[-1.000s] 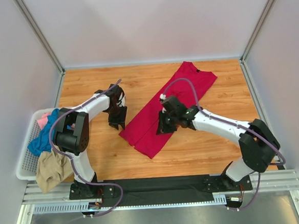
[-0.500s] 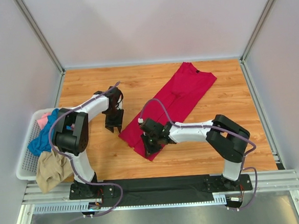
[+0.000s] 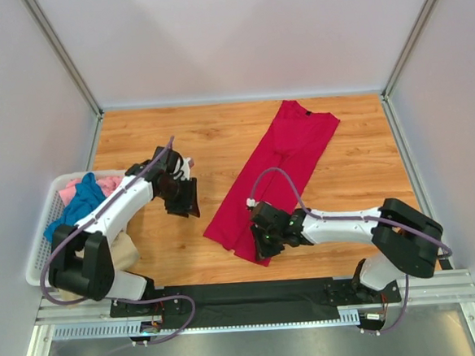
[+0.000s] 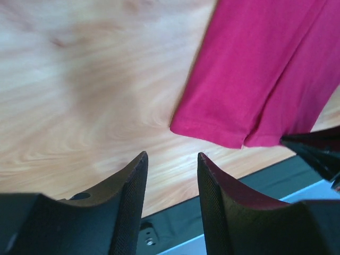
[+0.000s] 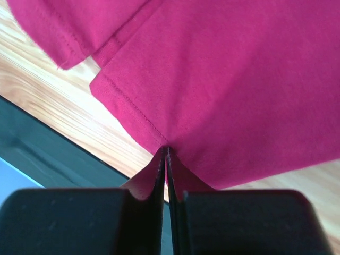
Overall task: Fold and stack the t-shirts
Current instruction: Fold the tshirt
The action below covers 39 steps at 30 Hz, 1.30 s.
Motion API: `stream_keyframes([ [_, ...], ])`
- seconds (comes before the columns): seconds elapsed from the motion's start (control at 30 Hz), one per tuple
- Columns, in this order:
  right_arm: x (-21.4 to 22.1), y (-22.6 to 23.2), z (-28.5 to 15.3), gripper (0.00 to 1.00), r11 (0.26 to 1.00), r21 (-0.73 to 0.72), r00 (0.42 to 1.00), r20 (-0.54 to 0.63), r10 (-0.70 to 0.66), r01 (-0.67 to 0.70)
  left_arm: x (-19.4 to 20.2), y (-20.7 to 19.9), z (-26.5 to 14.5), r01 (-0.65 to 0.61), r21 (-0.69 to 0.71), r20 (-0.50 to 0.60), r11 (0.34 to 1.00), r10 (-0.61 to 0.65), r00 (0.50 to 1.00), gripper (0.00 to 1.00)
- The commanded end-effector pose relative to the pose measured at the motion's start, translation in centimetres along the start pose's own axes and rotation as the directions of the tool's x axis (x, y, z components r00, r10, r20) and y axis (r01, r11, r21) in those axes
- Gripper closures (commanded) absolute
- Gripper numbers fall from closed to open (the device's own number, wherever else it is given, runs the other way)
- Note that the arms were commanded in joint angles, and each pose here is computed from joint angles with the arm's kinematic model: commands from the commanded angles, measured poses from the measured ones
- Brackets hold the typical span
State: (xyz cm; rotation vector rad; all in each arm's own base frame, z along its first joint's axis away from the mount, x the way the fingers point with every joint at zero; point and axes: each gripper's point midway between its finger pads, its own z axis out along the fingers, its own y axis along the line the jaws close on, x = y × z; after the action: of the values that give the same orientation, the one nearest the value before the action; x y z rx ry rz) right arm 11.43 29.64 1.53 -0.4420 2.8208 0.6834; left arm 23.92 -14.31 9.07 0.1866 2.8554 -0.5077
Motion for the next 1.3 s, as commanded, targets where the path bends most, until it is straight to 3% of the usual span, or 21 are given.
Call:
stream_keyframes([
  [0.0,2.9,-3.7,-1.3,0.94,0.993,0.119,0.999,-0.029,0.028,-0.024,2.2,-3.3,0.1,-0.006,0.144,0.004,0.99,0.005,1.0,0.5],
  [0.17,2.8,-3.3,-5.1,0.85,0.992,0.081,0.994,0.055,0.09,-0.094,3.9,-4.5,1.8,0.004,0.164,0.001,0.986,-0.004,1.0,0.48],
  [0.3,1.9,-3.5,-7.3,0.68,0.977,0.075,0.971,0.154,0.186,-0.199,4.6,-5.2,3.3,0.022,0.231,-0.012,0.973,-0.02,1.0,0.46],
  [0.4,2.1,-4.0,-7.3,0.64,0.958,0.071,0.949,0.178,0.261,-0.277,4.2,-5.7,4.4,0.024,0.267,-0.018,0.963,-0.021,1.0,0.44],
  [0.7,2.7,-4.5,-5.0,0.61,0.914,0.05,0.904,0.174,0.39,-0.404,5.5,-4.3,7.4,0.035,0.167,-0.095,0.985,-0.019,0.995,0.46],
  [0.93,4.0,-6.2,-3.6,0.64,0.902,0.109,0.903,0.162,0.398,-0.417,6.6,-3.9,8.1,0.008,0.103,-0.113,0.995,0.004,0.994,0.61],
  [1.13,4.3,-6.6,-4.1,0.7,0.9,0.111,0.9,0.174,0.399,-0.421,7.5,-3.3,8.7,-0.002,0.041,-0.147,0.999,0.008,0.989,1.0],
  [1.27,4.0,-6.6,-5.1,0.71,0.899,0.112,0.897,0.192,0.398,-0.422,7.4,-2.5,8.2,-0.013,-0.04,-0.13,0.999,0.007,0.991,1.0],
])
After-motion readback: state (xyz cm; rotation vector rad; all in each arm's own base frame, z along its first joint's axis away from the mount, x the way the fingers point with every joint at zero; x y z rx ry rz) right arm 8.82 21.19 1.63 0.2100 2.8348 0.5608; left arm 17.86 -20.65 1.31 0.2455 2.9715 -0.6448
